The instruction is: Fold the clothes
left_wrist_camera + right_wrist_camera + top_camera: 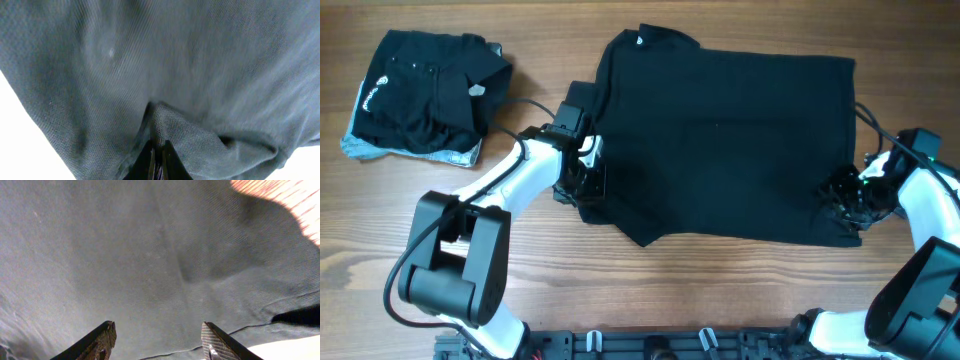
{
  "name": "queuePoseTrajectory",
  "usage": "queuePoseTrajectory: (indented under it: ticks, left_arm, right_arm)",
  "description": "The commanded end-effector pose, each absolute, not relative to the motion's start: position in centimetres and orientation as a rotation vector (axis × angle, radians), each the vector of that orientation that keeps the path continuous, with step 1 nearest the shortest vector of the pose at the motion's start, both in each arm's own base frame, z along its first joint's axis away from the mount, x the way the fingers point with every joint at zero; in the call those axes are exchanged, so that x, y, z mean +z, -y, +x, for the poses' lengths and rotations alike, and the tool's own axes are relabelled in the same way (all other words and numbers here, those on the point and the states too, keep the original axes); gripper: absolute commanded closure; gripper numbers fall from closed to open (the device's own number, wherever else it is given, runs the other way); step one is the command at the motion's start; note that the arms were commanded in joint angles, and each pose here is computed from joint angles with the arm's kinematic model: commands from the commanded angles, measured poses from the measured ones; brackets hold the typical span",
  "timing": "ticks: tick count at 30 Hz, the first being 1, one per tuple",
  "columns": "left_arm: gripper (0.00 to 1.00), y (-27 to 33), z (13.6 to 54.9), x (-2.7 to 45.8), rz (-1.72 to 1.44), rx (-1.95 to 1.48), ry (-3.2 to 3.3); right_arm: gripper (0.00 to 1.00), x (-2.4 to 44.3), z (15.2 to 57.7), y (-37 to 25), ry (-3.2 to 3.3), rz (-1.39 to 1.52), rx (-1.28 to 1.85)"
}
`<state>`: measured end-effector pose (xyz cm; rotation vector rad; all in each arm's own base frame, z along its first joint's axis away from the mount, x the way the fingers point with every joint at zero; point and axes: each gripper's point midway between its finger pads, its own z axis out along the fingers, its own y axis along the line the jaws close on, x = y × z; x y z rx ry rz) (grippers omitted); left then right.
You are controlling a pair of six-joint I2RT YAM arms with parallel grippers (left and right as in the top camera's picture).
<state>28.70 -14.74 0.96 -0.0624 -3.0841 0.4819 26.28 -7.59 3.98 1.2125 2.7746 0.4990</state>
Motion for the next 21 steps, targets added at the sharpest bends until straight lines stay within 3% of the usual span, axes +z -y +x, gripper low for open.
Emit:
queuePoseTrajectory:
  ticks: [1, 8, 13, 21]
  left_arm:
    - [0.96, 15.1, 28.6, 3.0, -0.083, 0.529, 3.092]
    - [0.96, 15.4, 29.6, 7.9, -0.114, 0.59, 3.187]
    - [0.96, 15.2, 29.1, 7.9, -0.109, 0.58, 3.173]
    - [0.96, 15.2, 29.2, 7.9, -0.109, 0.583, 3.175]
  right_arm:
    - [0.41, 4.0, 25.6, 8.3, -2.783, 1.22, 0.473]
    - [0.39, 3.8, 22.6, 10.4, -2.732, 1.534, 0.383]
    - [0.38, 3.4, 19.2, 14.1, -2.619, 1.775, 0.298]
    - [0.41, 0.2, 17.9, 13.5, -2.553, 1.872, 0.277]
